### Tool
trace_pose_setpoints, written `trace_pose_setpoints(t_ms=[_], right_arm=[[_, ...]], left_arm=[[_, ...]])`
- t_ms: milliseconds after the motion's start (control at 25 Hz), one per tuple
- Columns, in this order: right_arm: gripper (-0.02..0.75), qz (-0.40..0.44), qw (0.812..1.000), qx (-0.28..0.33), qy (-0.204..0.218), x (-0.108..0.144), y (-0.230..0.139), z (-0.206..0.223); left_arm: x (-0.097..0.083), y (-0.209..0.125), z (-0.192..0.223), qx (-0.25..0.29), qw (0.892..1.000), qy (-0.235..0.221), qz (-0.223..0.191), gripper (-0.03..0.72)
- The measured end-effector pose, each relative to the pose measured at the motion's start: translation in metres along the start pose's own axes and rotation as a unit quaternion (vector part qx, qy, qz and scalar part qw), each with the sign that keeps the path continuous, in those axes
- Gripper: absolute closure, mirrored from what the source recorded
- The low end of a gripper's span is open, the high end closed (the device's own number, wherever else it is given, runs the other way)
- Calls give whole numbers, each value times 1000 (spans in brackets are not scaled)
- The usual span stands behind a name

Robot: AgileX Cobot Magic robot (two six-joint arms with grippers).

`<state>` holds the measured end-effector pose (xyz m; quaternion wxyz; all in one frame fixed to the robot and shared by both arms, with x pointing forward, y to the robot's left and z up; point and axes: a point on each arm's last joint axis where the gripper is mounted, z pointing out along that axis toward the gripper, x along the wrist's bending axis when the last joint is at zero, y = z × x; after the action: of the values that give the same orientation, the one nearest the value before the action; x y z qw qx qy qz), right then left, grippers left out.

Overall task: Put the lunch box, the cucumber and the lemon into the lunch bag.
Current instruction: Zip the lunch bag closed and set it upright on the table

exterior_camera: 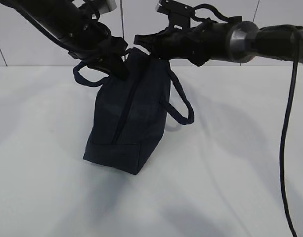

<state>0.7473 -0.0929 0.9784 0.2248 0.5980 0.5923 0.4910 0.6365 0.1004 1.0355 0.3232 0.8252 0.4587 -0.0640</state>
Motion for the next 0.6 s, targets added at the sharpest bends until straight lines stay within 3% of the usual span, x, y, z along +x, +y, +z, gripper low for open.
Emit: trace_pose_setpoints(t_ms=[280, 520, 600], right_arm=[[738, 1, 1000, 1, -10, 4, 15, -14], [738, 1, 1000, 3, -13, 4, 16, -15], [738, 1, 1000, 3, -14, 3, 16, -15]], left_arm=[[1, 2, 0, -14, 1000, 1, -12, 668], [5, 11, -4, -64, 998, 17, -21, 400], [6, 14, -4, -81, 996, 20, -25, 364]])
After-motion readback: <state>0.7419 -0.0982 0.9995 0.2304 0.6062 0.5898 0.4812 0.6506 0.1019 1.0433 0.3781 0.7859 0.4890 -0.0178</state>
